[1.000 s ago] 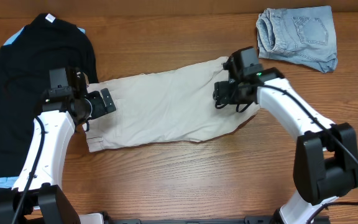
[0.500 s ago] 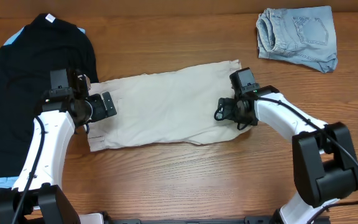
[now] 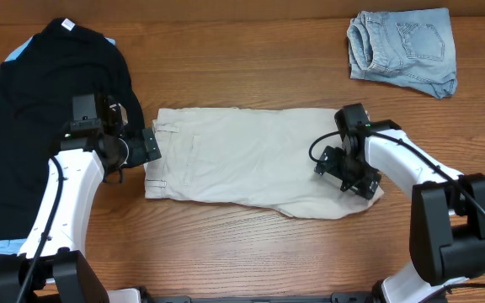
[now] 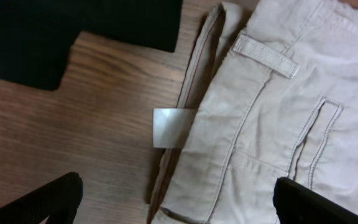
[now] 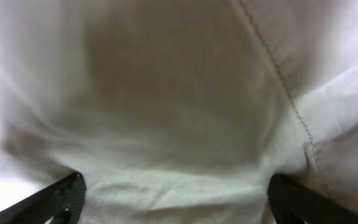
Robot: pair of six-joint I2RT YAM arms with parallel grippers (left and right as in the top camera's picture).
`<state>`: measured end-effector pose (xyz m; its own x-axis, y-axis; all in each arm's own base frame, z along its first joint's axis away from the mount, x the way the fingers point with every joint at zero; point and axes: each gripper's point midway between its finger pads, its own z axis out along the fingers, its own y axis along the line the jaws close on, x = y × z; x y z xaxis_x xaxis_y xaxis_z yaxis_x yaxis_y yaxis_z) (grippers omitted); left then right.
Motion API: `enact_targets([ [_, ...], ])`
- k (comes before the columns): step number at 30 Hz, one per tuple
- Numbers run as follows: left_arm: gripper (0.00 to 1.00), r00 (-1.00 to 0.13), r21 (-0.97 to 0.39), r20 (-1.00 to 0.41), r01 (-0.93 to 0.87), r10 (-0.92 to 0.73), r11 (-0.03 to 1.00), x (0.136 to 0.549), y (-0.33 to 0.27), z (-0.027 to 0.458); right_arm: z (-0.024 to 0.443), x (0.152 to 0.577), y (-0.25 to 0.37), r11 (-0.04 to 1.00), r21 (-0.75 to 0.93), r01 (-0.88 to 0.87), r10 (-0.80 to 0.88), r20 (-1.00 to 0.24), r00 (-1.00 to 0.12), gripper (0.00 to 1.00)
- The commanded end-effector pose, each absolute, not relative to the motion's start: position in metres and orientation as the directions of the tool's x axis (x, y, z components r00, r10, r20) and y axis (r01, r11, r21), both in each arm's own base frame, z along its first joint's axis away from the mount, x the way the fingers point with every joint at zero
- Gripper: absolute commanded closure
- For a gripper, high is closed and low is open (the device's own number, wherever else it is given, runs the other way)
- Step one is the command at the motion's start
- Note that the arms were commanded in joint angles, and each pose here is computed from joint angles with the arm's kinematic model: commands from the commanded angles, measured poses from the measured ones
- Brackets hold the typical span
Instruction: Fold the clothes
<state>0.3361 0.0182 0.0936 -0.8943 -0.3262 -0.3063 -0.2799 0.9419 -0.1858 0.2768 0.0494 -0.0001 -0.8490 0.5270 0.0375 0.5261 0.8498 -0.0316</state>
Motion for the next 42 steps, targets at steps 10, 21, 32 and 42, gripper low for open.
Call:
enact_targets([
  [10, 0.00, -0.910, -0.291, -0.415, 0.116, -0.016, 0.950, 0.391, -0.020, 0.055, 0.143, 0.298, 0.054, 0.939, 0.183, 0.293, 0.336, -0.290, -0.896, 0.00],
  [21, 0.00, -0.910, -0.370, -0.414, 0.181, 0.013, 0.911, 0.403, -0.035, 0.022, 0.196, 0.302, 0.054, 0.961, 0.210, 0.181, 0.258, -0.438, -0.861, 0.00],
  [32, 0.05, -0.960, -0.514, -0.279, 0.151, 0.002, 0.844, 0.377, -0.058, -0.003, 0.195, 0.299, 0.054, 0.961, 0.207, 0.185, 0.259, -0.429, -0.866, 0.00],
  [42, 0.15, -0.992, -0.551, -0.125, 0.089, 0.023, 0.829, 0.352, -0.084, -0.035, 0.197, 0.302, 0.055, 0.960, 0.212, 0.182, 0.260, -0.439, -0.860, 0.04],
])
